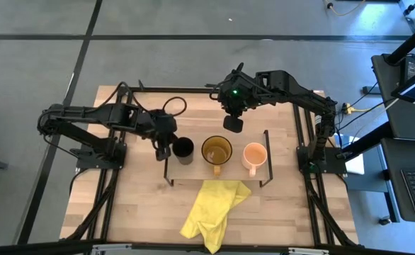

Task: Stack small to large cups/mugs on shelf
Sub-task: Put the black cup on the shelf, then return to Home Position

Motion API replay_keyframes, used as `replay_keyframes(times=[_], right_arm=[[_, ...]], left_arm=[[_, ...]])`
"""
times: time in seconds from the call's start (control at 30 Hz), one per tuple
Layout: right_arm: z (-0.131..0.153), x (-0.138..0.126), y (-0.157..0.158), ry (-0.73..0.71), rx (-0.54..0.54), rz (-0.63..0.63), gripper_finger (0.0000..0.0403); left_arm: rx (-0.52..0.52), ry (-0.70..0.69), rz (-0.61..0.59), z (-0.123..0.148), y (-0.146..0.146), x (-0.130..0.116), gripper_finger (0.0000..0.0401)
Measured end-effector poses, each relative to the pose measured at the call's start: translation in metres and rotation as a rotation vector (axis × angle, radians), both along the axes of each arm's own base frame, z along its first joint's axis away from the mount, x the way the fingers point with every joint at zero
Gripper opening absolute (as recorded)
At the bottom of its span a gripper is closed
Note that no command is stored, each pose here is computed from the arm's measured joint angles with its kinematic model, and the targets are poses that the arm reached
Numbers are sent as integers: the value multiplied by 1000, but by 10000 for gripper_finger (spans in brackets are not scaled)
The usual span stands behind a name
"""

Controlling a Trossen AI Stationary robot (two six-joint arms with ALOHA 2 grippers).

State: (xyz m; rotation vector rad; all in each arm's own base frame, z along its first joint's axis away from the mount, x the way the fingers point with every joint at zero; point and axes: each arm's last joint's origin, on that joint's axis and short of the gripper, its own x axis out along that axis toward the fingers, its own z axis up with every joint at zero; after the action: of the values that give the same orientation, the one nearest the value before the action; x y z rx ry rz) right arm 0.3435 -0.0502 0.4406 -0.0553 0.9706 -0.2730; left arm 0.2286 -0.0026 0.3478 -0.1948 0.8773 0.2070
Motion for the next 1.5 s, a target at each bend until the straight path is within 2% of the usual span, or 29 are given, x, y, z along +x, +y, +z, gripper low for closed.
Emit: replay_keyframes(times=[0.17,0.33,0.43,0.5,0.57,0.63,0.73,0.83,0.9,1.0,1.07,1.1,1.23,1.3,1.37,1.43,1.5], right_arm=[[0,0,0,0,-1,1,53],[0,0,0,1,-4,3,53],[0,0,-1,5,-37,10,53],[4,2,0,-36,-34,44,53],[12,3,2,-126,21,129,53],[29,-4,6,-248,76,207,53],[55,-26,8,-391,126,275,53],[80,-61,5,-492,141,243,53],[97,-90,5,-561,143,146,53],[115,-134,10,-648,174,11,53],[120,-157,13,-673,232,-92,53],[121,-166,15,-676,265,-145,53],[121,-196,20,-676,369,-250,53],[120,-206,23,-666,422,-295,53],[119,-209,28,-634,418,-230,53],[119,-207,35,-597,400,-23,53],[125,-201,41,-631,403,218,53]], left_arm=[[-18,4,-14,0,-1,0,57],[103,70,93,-4,5,-6,57],[97,92,128,-2,9,-14,57],[4,21,87,8,10,-20,57],[-72,-114,35,26,11,-27,55],[-100,-277,-16,50,11,-39,51],[-94,-533,-62,87,10,-67,38],[-55,-743,-89,115,9,-103,26],[5,-814,-39,122,10,-129,20],[60,-911,160,127,13,-169,17],[21,-966,303,127,14,-189,16],[11,-991,336,126,14,-197,16],[-112,-1042,396,123,13,-210,16],[-149,-1052,384,122,12,-215,16],[-159,-1068,365,123,12,-218,16],[-157,-1070,359,122,11,-220,16],[-158,-1111,376,125,12,-226,16]])
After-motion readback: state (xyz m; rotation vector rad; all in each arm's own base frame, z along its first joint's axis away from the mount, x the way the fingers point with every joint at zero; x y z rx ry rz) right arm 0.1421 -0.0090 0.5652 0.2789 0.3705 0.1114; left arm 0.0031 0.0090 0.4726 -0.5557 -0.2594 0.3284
